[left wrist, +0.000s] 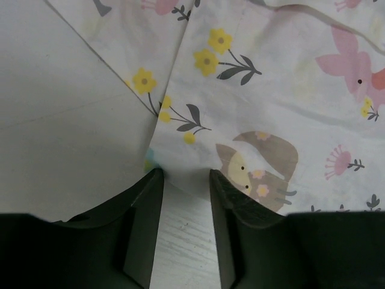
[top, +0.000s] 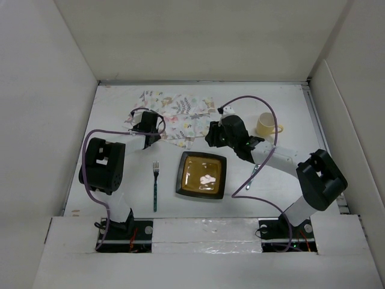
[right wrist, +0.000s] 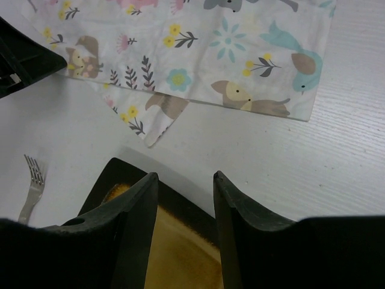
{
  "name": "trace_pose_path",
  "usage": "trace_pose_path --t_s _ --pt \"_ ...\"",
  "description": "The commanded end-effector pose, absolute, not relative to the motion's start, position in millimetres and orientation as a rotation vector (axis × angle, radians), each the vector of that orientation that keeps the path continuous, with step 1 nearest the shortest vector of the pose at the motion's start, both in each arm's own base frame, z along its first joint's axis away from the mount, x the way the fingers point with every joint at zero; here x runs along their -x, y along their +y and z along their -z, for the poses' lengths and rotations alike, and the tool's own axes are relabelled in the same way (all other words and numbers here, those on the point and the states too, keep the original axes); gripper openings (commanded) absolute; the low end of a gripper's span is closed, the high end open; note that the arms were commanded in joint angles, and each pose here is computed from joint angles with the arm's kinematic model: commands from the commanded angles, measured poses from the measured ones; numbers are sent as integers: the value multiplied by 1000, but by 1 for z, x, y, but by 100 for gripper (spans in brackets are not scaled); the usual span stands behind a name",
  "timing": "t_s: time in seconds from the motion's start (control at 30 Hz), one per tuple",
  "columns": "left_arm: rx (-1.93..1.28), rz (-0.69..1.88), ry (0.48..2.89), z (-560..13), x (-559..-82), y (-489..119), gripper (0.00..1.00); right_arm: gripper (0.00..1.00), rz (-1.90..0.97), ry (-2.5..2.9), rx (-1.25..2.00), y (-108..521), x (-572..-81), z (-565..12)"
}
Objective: Set the dinner table for one person
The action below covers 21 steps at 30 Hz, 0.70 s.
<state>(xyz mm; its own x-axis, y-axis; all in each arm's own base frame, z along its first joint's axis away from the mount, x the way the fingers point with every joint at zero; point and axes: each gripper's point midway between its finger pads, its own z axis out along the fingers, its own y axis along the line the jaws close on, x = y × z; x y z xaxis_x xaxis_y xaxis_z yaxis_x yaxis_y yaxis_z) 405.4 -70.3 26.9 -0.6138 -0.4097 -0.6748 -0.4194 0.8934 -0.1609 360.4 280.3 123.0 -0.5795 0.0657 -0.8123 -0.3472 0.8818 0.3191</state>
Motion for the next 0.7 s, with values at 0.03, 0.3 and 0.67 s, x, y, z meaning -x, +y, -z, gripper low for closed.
trace_pose_path --t_s 0.03,0.3,0.67 --pt "616 -61 2320 -24 -398 -62 26 47 -620 2052 236 291 -358 -145" --pt "604 -4 2275 -43 -403 -67 0 47 -605 2031 228 287 -359 -153" --pt "562 198 2070 -145 -455 -92 0 47 -613 2036 250 294 -354 -152"
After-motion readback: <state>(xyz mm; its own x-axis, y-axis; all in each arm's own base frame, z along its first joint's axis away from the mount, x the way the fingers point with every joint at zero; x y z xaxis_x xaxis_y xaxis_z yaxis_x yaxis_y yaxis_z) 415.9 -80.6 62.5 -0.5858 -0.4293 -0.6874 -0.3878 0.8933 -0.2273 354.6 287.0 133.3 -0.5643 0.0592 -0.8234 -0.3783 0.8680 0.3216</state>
